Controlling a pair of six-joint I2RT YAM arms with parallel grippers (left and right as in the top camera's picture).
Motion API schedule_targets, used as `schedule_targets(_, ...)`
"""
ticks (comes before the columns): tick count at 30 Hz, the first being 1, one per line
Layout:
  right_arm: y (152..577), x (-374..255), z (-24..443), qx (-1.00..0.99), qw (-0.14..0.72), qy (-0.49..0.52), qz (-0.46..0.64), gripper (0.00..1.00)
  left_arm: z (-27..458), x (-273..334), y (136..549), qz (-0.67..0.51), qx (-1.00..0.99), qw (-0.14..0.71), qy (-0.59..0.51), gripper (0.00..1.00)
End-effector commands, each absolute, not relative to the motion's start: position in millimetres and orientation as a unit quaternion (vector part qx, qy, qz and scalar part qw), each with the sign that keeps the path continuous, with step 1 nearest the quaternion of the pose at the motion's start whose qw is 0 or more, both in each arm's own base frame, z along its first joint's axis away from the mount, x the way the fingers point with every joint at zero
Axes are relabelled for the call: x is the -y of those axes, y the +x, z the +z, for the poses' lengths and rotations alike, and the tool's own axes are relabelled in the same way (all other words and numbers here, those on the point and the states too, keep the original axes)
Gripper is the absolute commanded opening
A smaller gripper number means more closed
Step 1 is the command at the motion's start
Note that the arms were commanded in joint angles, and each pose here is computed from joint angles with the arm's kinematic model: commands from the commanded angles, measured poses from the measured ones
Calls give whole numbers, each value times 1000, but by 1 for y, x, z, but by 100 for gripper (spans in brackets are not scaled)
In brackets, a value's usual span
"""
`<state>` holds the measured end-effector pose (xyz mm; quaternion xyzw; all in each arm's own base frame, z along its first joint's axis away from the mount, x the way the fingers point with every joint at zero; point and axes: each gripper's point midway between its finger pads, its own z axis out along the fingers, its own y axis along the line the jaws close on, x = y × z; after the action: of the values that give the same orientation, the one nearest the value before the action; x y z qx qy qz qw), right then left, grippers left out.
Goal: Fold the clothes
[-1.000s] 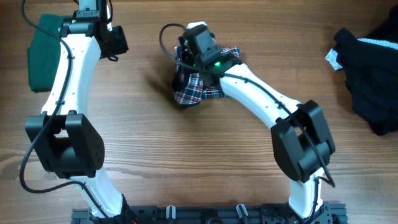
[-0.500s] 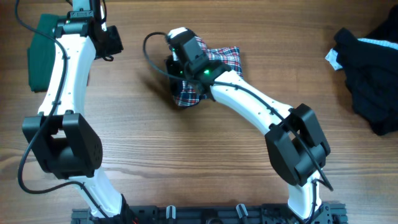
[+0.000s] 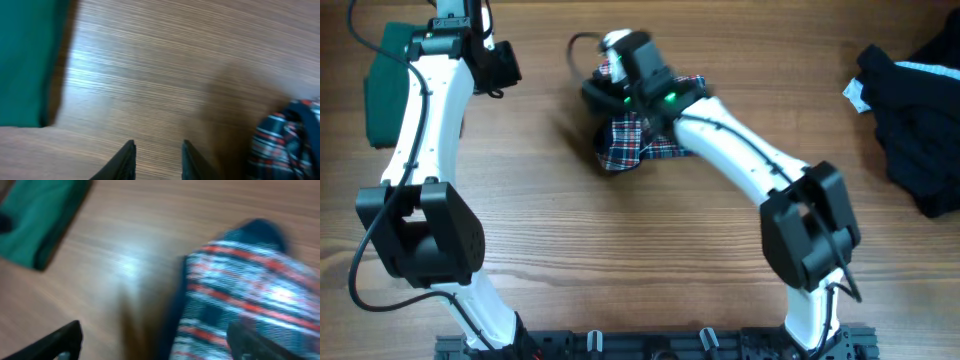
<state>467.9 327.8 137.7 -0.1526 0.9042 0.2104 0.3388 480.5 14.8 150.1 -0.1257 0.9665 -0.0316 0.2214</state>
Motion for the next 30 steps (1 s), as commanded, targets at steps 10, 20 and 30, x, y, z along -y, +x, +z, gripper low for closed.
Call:
schedule_targets(10, 517, -181, 180, -921, 351, -4, 170, 99, 125, 79, 446, -162, -979, 122, -10, 26)
schedule_targets(20, 519, -148, 174, -926, 330, 23, 184, 100, 100, 168, 463, -239, -959, 134, 75, 30)
schedule_targets(30, 520, -129, 171, -929, 320, 40, 184, 99, 91, 200, 471, -263, -947, 150, 104, 30)
